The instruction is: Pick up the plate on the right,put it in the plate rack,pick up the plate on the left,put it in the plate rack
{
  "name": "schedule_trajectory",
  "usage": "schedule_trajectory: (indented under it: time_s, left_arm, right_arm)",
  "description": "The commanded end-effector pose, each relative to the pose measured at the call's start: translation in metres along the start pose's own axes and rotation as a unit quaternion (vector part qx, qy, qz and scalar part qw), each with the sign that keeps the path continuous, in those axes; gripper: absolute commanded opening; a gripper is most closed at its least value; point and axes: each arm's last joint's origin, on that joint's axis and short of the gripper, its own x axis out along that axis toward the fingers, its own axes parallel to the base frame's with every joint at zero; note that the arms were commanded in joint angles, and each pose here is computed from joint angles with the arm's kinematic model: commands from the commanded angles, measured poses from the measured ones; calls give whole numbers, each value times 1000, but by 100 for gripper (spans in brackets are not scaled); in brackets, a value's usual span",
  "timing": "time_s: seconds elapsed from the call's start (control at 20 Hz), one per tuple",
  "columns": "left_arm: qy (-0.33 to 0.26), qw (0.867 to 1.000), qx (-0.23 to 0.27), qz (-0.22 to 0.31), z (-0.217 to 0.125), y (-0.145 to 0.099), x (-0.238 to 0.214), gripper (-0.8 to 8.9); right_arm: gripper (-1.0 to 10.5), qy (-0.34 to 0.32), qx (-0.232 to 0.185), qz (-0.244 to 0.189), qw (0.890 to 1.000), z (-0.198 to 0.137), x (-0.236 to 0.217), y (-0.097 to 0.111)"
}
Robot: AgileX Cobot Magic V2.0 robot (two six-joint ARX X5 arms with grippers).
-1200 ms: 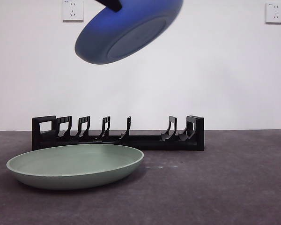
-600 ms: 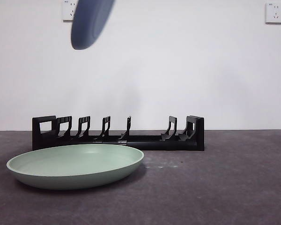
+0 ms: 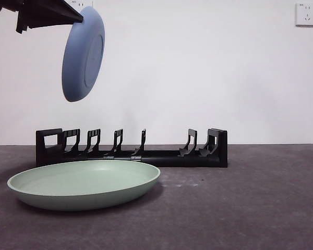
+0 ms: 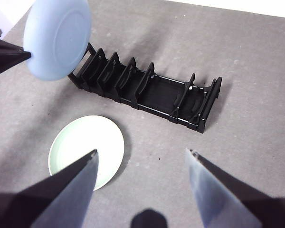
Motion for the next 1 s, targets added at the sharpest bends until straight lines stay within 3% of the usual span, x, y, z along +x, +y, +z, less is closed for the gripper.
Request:
schedule_trajectory:
  time_s: [0.05,0.5,1.0]
  left_arm:
    - [5,1000,-7,-10,-7,9,6,-8]
    - [12,1000,-14,-14,-24,34,22,-8]
    - [34,999,-12,23,-47,56,37,-8]
  right_arm:
    - [315,16,0,2,1000,-3,3,0]
    - [314,17,0,2,1000,-3,3,0]
    - [314,17,2,2,1000,-3,3,0]
